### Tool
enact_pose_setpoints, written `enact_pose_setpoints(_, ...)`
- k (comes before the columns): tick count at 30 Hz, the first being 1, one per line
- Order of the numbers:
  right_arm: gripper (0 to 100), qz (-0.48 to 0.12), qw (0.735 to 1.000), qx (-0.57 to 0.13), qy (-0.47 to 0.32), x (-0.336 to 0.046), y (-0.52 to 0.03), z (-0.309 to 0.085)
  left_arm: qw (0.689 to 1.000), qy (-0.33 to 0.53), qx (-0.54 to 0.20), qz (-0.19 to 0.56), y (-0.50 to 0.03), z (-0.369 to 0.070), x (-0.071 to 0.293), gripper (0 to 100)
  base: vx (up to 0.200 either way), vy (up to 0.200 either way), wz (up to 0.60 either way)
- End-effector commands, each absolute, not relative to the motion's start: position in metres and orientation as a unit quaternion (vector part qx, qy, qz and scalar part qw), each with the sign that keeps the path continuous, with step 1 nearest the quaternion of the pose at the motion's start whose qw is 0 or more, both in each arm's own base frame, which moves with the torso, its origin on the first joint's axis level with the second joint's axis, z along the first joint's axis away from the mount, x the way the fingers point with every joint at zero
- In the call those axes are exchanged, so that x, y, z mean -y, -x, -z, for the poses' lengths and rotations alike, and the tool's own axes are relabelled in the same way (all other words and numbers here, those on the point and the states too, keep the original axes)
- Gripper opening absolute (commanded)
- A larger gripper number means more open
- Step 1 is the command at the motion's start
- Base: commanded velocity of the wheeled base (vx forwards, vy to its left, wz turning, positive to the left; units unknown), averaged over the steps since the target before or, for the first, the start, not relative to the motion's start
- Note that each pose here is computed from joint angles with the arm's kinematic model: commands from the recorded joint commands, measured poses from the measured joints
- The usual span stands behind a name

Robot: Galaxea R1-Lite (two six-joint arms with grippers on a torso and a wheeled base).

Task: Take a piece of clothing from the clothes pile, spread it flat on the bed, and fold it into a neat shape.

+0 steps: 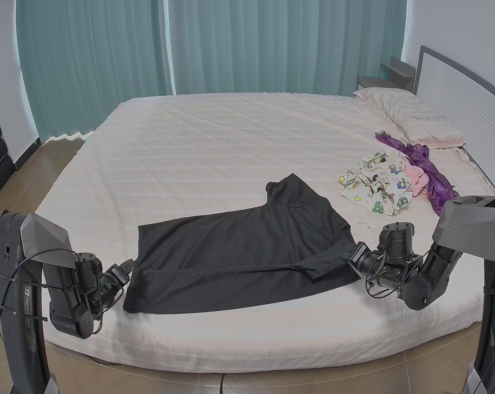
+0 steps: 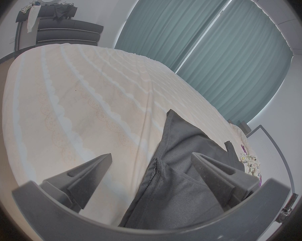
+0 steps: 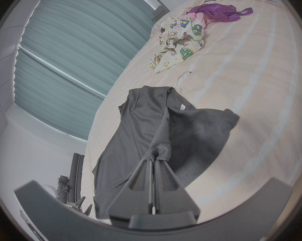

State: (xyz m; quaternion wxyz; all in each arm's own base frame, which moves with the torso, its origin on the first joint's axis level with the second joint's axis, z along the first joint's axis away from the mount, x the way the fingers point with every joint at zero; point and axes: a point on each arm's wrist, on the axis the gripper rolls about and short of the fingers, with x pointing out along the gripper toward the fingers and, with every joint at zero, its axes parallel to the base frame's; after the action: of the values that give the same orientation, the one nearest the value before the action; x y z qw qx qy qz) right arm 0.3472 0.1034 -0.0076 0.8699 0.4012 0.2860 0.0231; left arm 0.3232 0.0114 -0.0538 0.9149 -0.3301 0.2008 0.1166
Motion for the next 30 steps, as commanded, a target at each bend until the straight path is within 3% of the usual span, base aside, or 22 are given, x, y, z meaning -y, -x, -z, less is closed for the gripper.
enact_pose_setpoints(1,0,-0.028,0.870,-0.284,-0.401,-0.101,-0.339,-0.003,0.917,0.331,-0.192,-0.115,-0.325,0.053,-0.012,100,0.000,0.000,0.00)
enact_pose_setpoints(13,0,-0.011,0.873,-0.333,-0.356,-0.096,-0.328,0.030,0.917,0.331,-0.192,-0.116,-0.325,0.054,-0.013,100,0.000,0.000,0.00)
enact_pose_setpoints(14,100,-0.012,0.874,-0.337,-0.349,-0.097,-0.327,0.032,0.917,0.331,-0.192,-0.116,-0.325,0.054,-0.013,100,0.000,0.000,0.00)
enact_pose_setpoints(19,100,-0.019,0.888,-0.343,-0.307,-0.093,-0.323,0.036,0.917,0.331,-0.192,-0.116,-0.325,0.054,-0.013,100,0.000,0.000,0.00)
enact_pose_setpoints(30,100,-0.055,0.896,-0.269,-0.348,-0.072,-0.366,0.018,0.916,0.333,-0.194,-0.114,-0.324,0.054,-0.012,100,0.000,0.000,0.00)
